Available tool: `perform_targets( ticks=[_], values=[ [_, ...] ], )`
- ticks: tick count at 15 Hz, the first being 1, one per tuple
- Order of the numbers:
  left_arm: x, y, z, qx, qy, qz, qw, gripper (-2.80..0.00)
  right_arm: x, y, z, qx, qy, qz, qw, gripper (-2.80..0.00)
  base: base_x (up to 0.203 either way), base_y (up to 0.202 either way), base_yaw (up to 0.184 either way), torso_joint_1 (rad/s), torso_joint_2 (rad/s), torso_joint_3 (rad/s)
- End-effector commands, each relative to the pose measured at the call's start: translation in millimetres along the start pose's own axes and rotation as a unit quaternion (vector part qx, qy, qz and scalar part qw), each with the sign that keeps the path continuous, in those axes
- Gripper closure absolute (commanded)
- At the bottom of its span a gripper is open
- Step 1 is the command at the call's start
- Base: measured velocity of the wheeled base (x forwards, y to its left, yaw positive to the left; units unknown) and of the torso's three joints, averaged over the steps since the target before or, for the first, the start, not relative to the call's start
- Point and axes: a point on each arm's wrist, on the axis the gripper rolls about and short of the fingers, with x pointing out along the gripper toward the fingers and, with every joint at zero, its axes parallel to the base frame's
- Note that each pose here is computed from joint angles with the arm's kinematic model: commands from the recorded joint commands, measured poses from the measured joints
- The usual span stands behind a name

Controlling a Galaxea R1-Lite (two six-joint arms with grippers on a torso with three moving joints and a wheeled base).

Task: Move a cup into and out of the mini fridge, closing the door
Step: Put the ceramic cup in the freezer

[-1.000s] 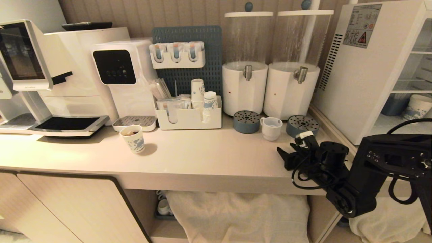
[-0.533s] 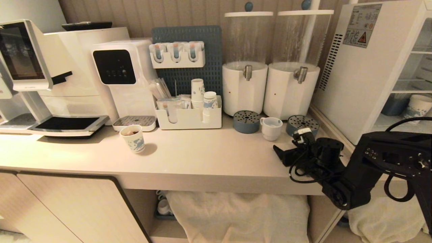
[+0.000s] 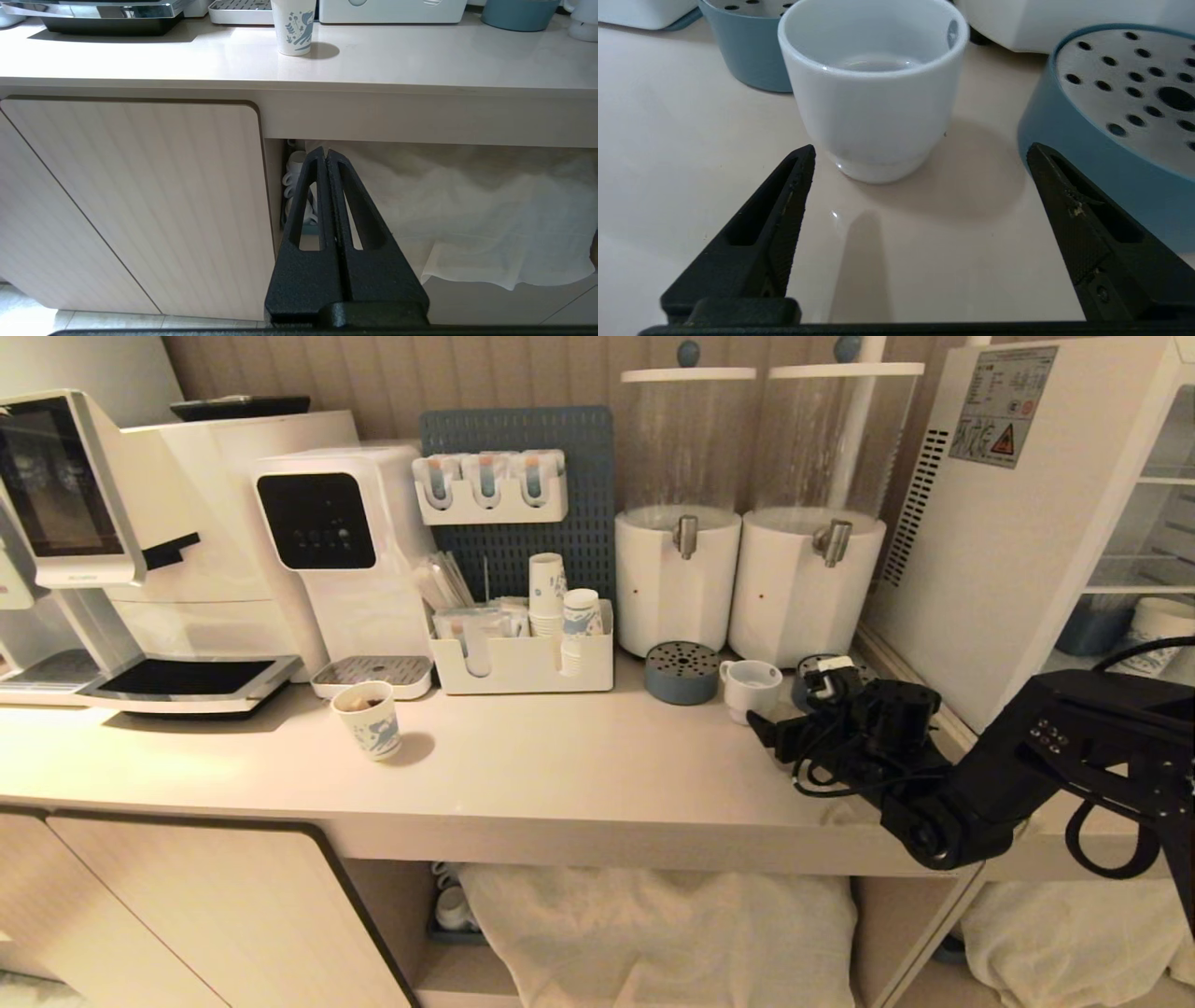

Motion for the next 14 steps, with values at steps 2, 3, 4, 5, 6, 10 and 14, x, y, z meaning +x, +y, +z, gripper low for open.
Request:
perform_targets(
  ticks=[2,3,4,5,6,10,14],
  values=[
    [0.1,0.0,-0.4,0.0,0.0,0.0,1.0,0.0,7.3,-0.3,3.0,-0.001,-0.012,-0.002,1.0,-2.8,0.0,0.0,0.0,0.0,0.0,0.0],
    [0.1,0.0,-0.4,0.0,0.0,0.0,1.0,0.0,9.3,-0.2,1.3,-0.001,-0.011,-0.002,1.0,-2.8,0.0,0.0,0.0,0.0,0.0,0.0],
    [0.1,0.0,-0.4,0.0,0.0,0.0,1.0,0.0,12.1,-0.1,-0.3,-0.001,-0.01,-0.002,1.0,-2.8,0.0,0.0,0.0,0.0,0.0,0.0],
    [0.1,0.0,-0.4,0.0,0.0,0.0,1.0,0.0,14.1,-0.1,-0.9,-0.001,-0.009,-0.002,1.0,-2.8,0.0,0.0,0.0,0.0,0.0,0.0],
    [0.1,0.0,-0.4,0.0,0.0,0.0,1.0,0.0,17.5,0.5,-1.1,-0.001,-0.007,-0.001,1.0,-2.8,0.0,0.0,0.0,0.0,0.0,0.0],
    [0.1,0.0,-0.4,0.0,0.0,0.0,1.0,0.0,24.1,3.8,-1.4,-0.002,-0.006,0.002,1.0,-2.8,0.0,0.0,0.0,0.0,0.0,0.0],
    [0.1,0.0,-0.2,-0.001,-0.001,0.0,1.0,0.0,38.5,5.0,1.3,-0.003,-0.01,0.003,1.0,-2.8,0.0,0.0,0.0,0.0,0.0,0.0]
  ],
)
